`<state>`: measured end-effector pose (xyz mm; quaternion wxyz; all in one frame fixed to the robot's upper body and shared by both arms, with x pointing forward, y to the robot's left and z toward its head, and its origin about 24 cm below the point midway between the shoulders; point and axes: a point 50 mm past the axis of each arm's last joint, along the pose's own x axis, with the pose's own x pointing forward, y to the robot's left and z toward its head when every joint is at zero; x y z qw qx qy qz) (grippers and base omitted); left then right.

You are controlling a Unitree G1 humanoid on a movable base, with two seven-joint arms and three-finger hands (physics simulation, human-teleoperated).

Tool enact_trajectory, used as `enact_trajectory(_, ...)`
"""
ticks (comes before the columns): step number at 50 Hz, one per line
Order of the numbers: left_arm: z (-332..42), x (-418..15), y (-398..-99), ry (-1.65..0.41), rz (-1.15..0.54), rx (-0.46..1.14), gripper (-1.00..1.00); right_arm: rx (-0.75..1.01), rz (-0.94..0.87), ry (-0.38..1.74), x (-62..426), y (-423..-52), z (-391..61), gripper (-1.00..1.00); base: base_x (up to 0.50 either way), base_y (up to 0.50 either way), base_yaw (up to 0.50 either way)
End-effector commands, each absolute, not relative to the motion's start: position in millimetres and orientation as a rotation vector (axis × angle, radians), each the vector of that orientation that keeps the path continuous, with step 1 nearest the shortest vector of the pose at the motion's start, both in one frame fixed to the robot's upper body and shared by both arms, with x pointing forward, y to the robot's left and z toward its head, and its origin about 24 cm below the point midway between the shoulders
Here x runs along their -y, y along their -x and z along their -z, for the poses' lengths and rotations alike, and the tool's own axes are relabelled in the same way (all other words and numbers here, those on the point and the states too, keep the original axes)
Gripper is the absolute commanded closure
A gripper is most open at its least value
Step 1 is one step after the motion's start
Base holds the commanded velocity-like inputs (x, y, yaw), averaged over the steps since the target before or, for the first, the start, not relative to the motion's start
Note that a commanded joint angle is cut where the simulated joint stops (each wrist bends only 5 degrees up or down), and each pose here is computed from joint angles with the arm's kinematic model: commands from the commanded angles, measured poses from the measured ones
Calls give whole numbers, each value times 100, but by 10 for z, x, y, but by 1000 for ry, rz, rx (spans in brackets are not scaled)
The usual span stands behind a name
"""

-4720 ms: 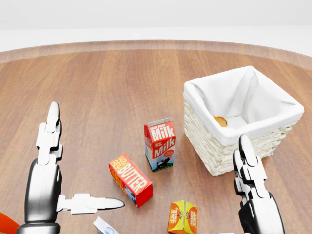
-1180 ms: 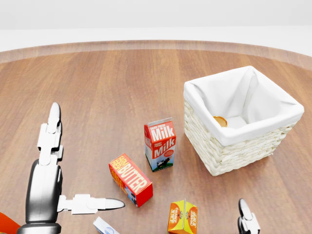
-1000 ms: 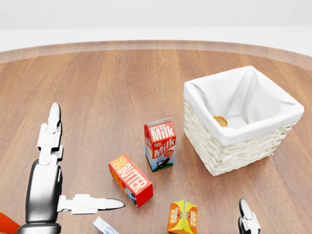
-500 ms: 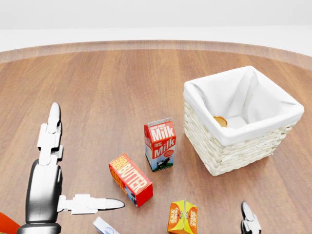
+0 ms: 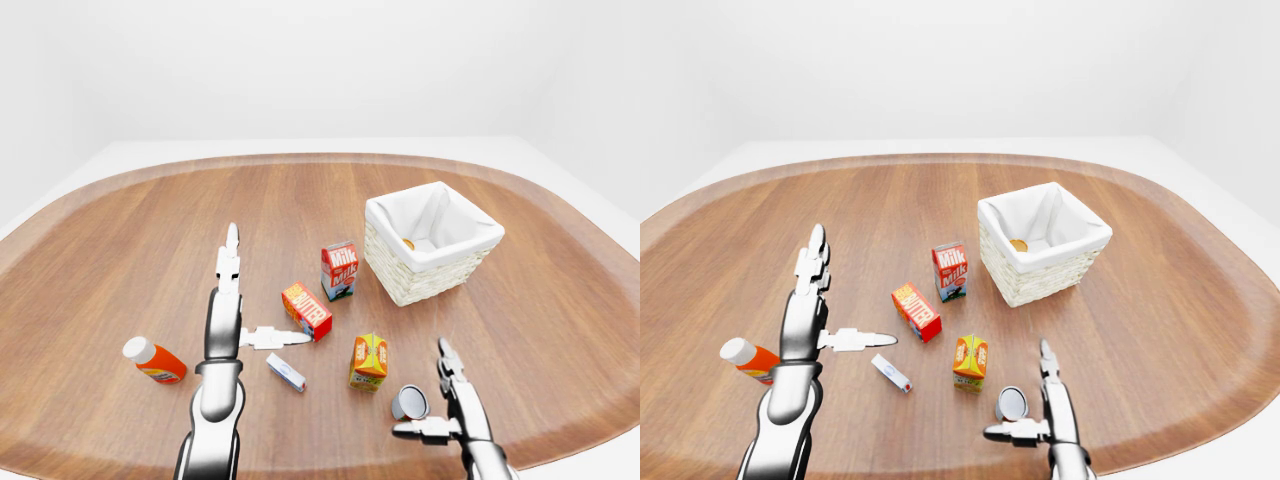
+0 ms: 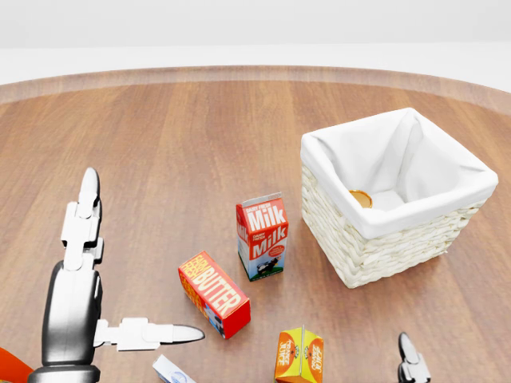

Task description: Pick up the alphabet soup and the tomato sauce, and put them in the basket.

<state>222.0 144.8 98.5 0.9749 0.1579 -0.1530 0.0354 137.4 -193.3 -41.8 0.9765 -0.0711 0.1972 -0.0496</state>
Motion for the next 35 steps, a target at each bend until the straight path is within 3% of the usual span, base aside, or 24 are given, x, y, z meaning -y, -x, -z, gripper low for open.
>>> enact_trajectory(1, -998, -1459, -2204, -333, -77, 314, -100, -418, 107, 150, 1943, -1370, 465, -100, 0, 0, 0)
enact_trajectory(35, -998, -1459, -2203, -333, -77, 314, -100, -488, 118, 185, 1957, -1371, 630, -100, 0, 0, 0)
